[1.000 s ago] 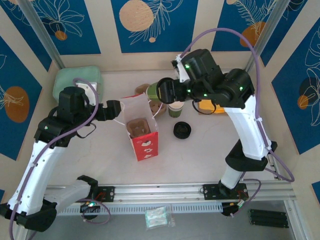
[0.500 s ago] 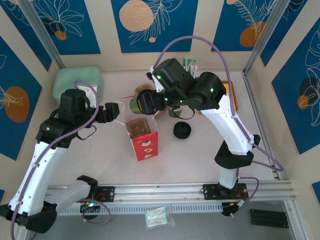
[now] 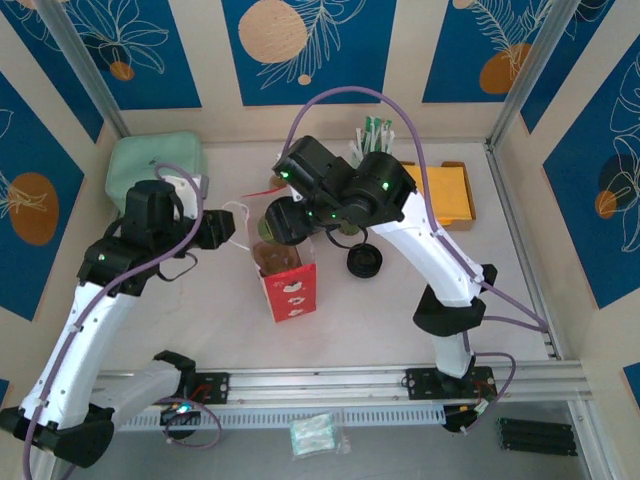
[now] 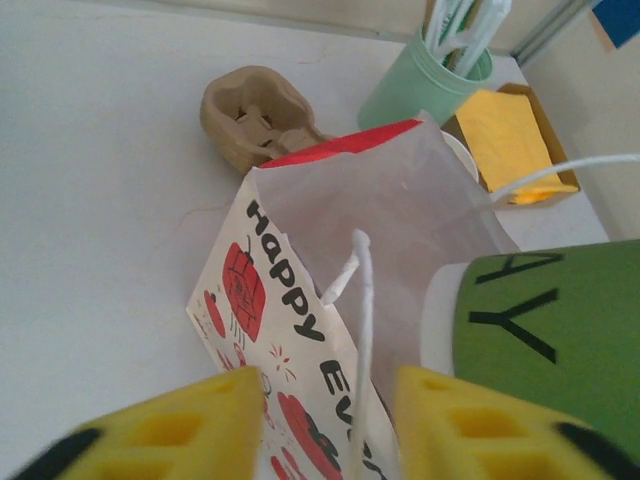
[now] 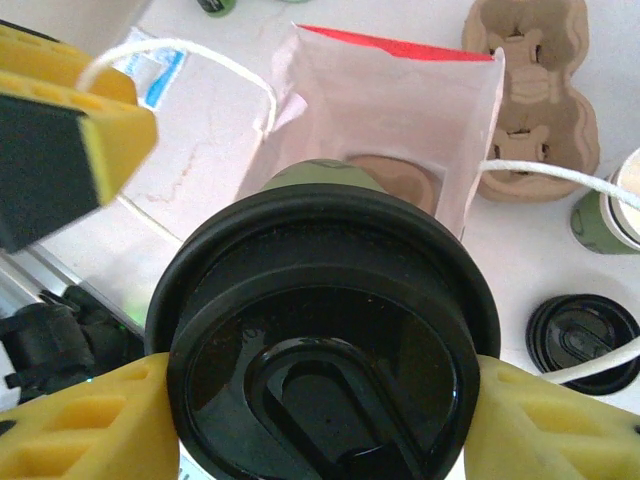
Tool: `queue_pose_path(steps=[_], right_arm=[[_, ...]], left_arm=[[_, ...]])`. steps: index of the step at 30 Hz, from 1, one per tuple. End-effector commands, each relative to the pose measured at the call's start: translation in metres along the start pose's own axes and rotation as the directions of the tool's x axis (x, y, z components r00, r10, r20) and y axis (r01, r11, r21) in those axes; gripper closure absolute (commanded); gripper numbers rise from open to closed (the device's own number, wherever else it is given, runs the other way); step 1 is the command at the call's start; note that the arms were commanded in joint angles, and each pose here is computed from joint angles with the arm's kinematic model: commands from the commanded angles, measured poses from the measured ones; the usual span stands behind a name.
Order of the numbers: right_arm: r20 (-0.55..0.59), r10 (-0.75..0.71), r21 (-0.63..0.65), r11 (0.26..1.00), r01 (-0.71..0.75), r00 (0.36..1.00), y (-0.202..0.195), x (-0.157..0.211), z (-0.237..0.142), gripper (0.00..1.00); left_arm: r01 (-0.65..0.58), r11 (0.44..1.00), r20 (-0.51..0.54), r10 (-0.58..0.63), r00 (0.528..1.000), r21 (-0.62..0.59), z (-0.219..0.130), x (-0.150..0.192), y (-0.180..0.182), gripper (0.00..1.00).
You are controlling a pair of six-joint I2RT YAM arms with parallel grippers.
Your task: Pack the takeout coffee
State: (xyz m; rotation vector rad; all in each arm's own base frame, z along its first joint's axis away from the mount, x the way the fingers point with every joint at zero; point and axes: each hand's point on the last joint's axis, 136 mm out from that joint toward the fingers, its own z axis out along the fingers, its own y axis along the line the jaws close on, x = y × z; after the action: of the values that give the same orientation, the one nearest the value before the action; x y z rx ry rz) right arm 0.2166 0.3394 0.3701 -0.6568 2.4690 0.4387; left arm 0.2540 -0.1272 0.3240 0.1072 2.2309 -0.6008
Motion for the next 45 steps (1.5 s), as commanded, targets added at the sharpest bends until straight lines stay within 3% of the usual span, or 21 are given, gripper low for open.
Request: queue_pose_path(steps=[1, 5, 12, 25, 45], right_arm=[[-0.009, 0.001, 0.039, 0.999, 0.000, 1.000, -0.005, 0.005, -0.001, 0.38], [-0.040, -0.002, 0.032, 0.999, 0.003, 0.999, 0.000, 0.009, 0.007, 0.38], [-0.081, -0.012, 0.029, 0.999, 0.015, 0.997, 0.009, 0.016, 0.020, 0.38], [-0.145, -0.017, 0.069, 0.997, 0.027, 0.989, 0.011, 0.024, 0.048, 0.38], [-0.240, -0.025, 0.129, 0.990, 0.058, 0.970, 0.006, 0.040, 0.078, 0.39]], left_arm=[[0.004, 0.999, 0.033, -0.006, 0.999, 0.043, -0.007, -0.003, -0.006, 0.74], [0.027, 0.997, 0.033, -0.029, 0.999, 0.075, -0.009, 0.000, -0.010, 0.89], [0.059, 0.994, 0.038, -0.062, 0.997, 0.092, -0.012, 0.007, -0.011, 1.00], [0.117, 0.989, 0.093, -0.125, 0.988, 0.087, -0.018, 0.011, -0.004, 1.00], [0.111, 0.990, 0.105, -0.120, 0.987, 0.085, -0.020, 0.013, -0.003, 1.00]])
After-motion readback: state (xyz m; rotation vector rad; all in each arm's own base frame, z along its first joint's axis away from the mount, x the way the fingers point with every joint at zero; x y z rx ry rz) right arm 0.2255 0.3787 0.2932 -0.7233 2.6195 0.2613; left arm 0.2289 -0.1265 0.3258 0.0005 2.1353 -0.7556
